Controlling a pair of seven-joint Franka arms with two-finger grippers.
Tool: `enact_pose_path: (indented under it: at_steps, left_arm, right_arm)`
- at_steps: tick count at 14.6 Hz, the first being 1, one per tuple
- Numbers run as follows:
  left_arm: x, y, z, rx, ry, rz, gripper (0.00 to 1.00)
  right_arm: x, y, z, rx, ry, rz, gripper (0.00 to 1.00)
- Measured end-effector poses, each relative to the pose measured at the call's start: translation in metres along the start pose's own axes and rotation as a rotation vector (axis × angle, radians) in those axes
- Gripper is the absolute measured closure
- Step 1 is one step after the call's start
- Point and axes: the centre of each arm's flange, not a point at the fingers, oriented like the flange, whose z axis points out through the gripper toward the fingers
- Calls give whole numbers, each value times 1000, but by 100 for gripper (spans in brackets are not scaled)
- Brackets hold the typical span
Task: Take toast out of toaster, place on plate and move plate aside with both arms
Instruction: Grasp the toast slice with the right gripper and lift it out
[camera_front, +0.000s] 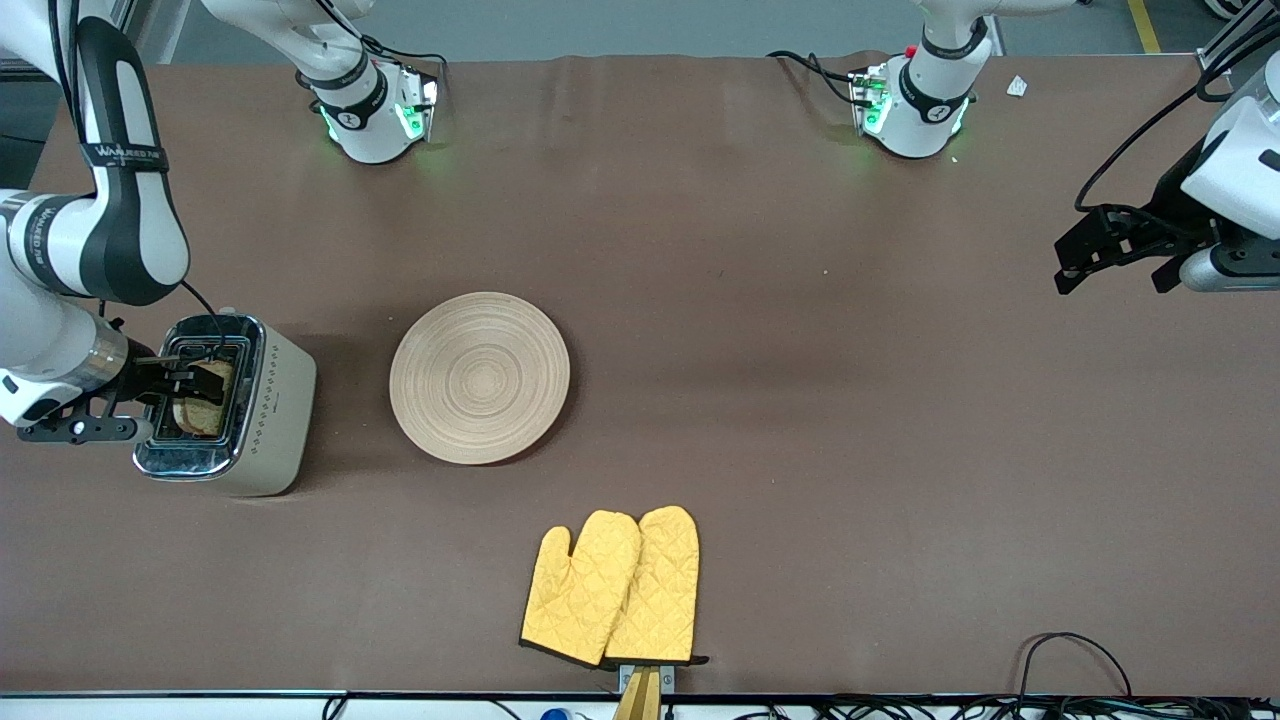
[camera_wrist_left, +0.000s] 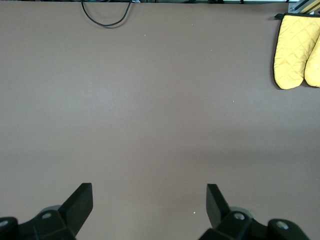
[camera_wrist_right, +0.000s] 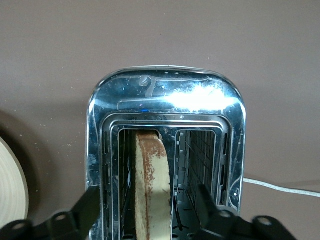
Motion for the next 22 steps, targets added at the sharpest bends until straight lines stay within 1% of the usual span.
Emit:
enact_pose_path:
  at_steps: [2, 5, 6, 7, 9, 12, 14, 15, 16, 18, 19, 20, 22]
  left_arm:
    - [0, 0, 0, 0, 0, -1, 0]
    - [0, -1, 0, 0, 0, -1, 0]
    - [0, -1, 0, 0, 0, -1, 0]
    - [0, -1, 0, 0, 0, -2, 0]
    - [0, -1, 0, 0, -1, -2, 0]
    - [0, -1, 0, 1, -2, -2, 0]
    - [0, -1, 0, 1, -2, -2, 0]
    - [0, -1, 0, 1, -2, -2, 0]
    - [0, -1, 0, 1, -2, -2, 0]
    - [0, -1, 0, 1, -2, -2, 0]
    - [0, -1, 0, 1, -2, -2, 0]
    - [0, -1, 0, 1, -2, -2, 0]
    - [0, -1, 0, 1, -2, -2, 0]
  right_arm:
    - [-1, 1, 3, -1, 7, -4, 46]
    - [-1, 3, 3, 7, 12, 4, 75]
    - [0, 4, -1, 8, 19, 4, 85]
    - [1, 5, -9, 8, 31, 2, 90]
    - [3, 7, -42, 10, 43, -15, 90]
    - [1, 5, -129, 22, 34, -47, 90]
    - [-3, -6, -181, 23, 64, -67, 90]
    - [-6, -11, -195, 23, 75, -77, 90]
    - [-7, -15, -200, 24, 80, -83, 90]
    - [-4, -18, -192, 33, 75, -80, 90]
    - [-1, -21, -181, 60, 77, -62, 90]
    - [2, -26, -168, 108, 76, -29, 90]
    - [6, -39, -145, 206, 52, 52, 90]
